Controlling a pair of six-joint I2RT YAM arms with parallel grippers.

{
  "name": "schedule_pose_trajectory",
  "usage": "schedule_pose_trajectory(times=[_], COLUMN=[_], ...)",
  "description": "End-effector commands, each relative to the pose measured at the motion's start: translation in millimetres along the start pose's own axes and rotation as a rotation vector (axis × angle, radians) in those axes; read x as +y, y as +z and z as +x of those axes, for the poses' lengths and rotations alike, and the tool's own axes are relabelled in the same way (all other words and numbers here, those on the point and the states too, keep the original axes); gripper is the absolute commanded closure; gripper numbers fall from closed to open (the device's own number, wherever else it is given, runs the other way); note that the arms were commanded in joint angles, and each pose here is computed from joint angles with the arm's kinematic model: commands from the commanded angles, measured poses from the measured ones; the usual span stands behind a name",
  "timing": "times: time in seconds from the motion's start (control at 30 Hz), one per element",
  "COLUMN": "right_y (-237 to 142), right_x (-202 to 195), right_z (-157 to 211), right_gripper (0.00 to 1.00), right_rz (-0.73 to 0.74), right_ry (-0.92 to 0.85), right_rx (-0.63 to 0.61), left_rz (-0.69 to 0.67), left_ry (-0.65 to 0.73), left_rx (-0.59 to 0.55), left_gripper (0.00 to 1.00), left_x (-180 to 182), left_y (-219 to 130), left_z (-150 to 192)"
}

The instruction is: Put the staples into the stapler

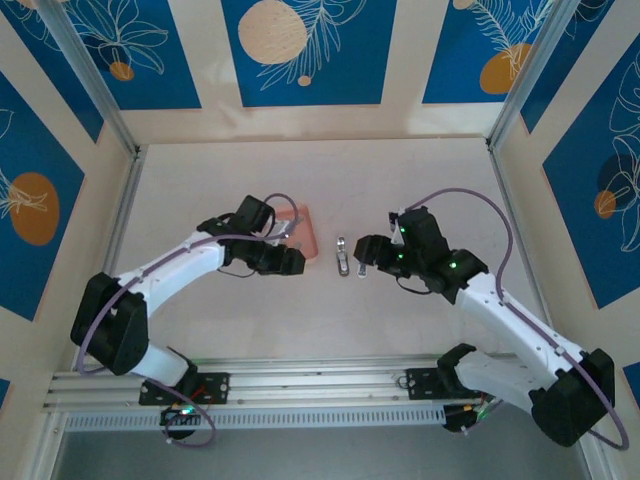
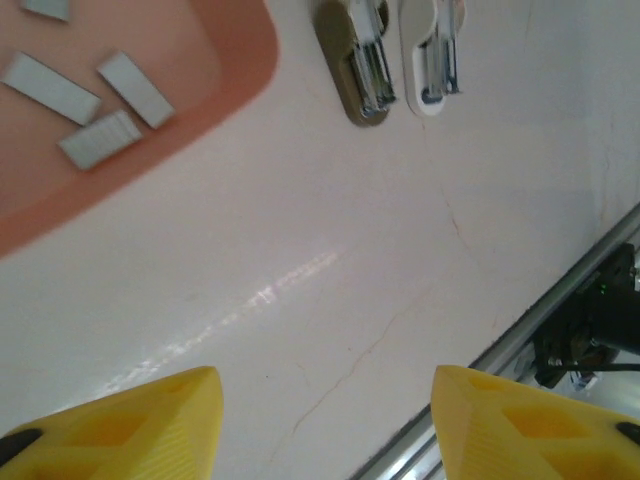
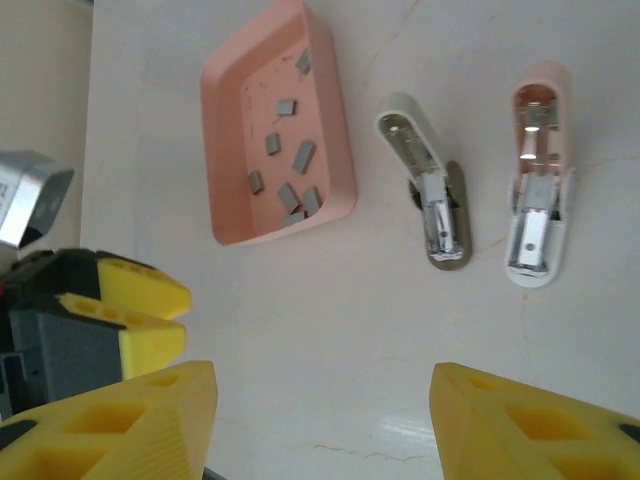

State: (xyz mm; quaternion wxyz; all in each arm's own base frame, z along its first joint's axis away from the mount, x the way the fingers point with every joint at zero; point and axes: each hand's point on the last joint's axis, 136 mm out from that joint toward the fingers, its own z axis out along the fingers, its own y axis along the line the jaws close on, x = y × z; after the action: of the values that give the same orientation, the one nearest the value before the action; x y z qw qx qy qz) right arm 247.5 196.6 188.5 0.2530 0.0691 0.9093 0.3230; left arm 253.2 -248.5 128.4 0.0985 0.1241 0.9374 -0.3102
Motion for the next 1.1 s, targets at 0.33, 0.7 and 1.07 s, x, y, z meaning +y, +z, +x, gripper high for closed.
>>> schedule_pose_trajectory(times=[0.33, 0.7, 1.07], right_y=[9.2, -20.1, -37.8], right_x=[35.6, 14.2, 5.5], right_z=[-5.5, -4.4, 5.8], right_gripper=[0.41, 0.41, 0.41], right_rz=[0.037, 0.075, 0.048], right_ry=[-0.131, -0.096, -0.095], right_rx=[0.040, -0.045, -0.071], left_rz=[-0.175, -0.225, -0.301], left_ry=[0.277, 0.634, 0.672], left_rx=[-0.016, 0.231, 0.281], left_gripper=[0.29, 0.25, 0.24], left_x=[21.5, 24.3, 44.7], left_y=[-7.6, 36.3, 65.2], left_z=[-45.4, -28.5, -34.5])
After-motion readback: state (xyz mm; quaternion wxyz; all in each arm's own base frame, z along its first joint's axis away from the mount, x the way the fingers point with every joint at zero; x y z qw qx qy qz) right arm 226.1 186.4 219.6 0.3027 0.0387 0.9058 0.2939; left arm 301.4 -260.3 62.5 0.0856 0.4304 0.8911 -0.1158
